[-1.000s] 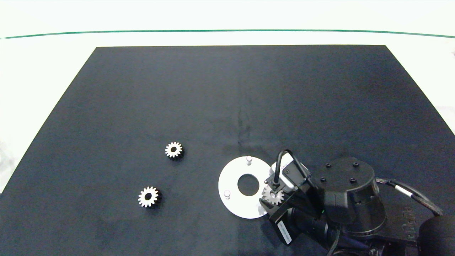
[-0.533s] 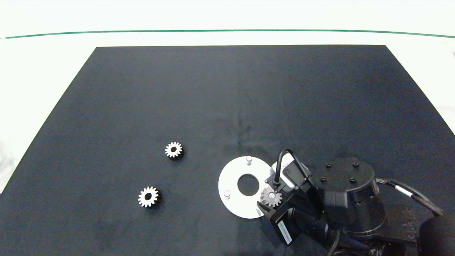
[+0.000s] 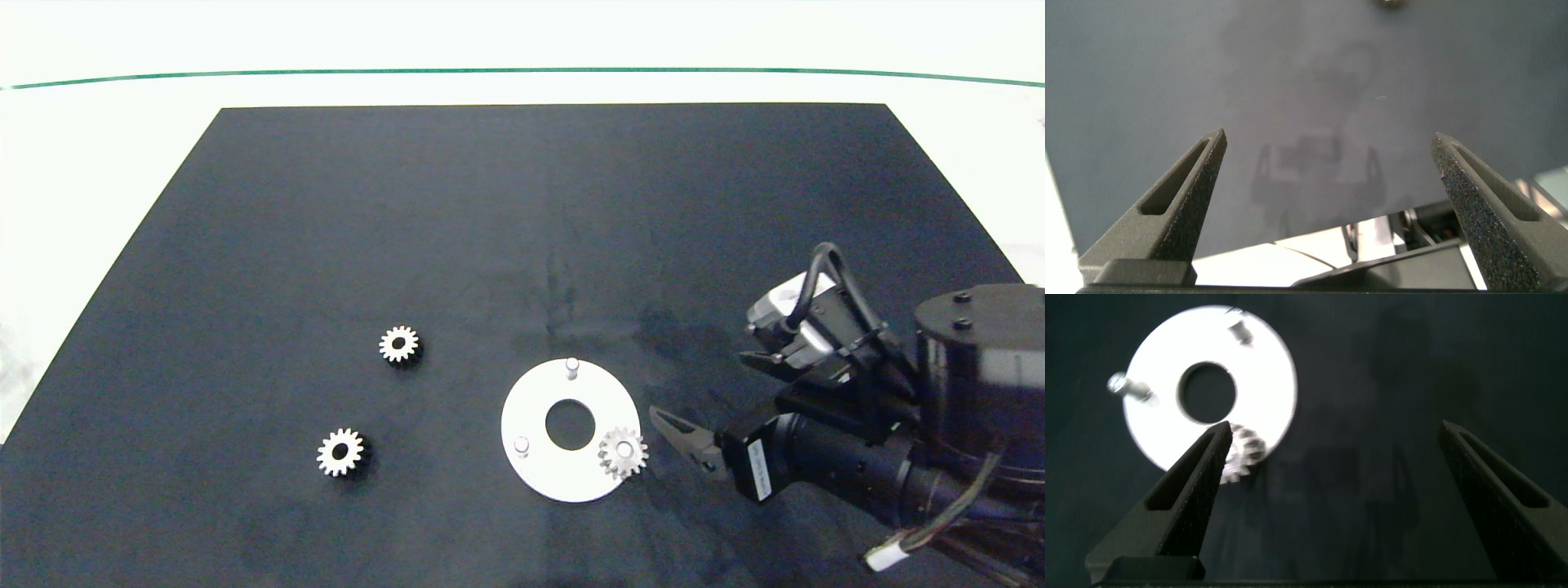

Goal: Install three planetary gears onto the carrier pins

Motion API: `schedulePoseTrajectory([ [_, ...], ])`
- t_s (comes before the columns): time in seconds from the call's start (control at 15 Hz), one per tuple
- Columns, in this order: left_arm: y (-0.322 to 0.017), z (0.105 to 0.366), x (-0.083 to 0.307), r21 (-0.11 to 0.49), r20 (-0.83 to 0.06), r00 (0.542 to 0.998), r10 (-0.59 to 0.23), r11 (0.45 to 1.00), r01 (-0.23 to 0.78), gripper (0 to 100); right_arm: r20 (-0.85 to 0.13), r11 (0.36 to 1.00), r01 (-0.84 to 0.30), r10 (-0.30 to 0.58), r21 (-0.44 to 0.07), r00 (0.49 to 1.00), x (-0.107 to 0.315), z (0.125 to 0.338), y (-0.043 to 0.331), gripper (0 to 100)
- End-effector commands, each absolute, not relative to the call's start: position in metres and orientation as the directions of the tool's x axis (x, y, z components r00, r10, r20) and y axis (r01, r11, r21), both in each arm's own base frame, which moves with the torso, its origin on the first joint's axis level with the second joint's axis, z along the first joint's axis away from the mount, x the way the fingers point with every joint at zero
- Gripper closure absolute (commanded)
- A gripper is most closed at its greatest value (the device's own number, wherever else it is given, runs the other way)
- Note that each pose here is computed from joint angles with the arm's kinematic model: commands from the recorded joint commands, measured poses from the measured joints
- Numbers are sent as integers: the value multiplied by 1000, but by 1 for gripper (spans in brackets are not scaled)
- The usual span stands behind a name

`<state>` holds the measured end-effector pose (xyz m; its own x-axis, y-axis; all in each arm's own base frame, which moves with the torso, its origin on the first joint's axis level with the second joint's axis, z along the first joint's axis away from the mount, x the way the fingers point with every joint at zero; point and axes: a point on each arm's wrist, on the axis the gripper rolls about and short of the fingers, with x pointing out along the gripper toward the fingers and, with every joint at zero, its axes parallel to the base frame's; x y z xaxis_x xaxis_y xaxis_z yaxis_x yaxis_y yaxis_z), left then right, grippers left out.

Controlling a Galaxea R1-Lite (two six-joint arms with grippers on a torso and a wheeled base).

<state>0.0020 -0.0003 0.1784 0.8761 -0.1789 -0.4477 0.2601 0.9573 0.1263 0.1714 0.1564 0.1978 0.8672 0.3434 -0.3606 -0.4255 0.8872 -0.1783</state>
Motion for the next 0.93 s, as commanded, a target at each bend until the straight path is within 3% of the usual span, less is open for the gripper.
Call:
schedulePoseTrajectory([
  [0.07, -11, 185, 35, 120, -490, 836, -247, 931, 345, 0, -300, 918, -379, 330, -120, 895, 150, 224, 127, 0],
  [0.33, -31, 187, 83, 117, -498, 814, -298, 907, 404, 0, -271, 925, -371, 336, -89, 902, 134, 235, 112, 0],
  [0.6, -49, 163, 120, 116, -452, 829, -328, 901, 419, 0, -254, 925, -371, 340, -81, 905, 127, 239, 106, 0],
  [0.93, -56, 152, 132, 116, -444, 831, -335, 898, 424, 0, -246, 925, -371, 343, -78, 906, 122, 241, 101, 0],
])
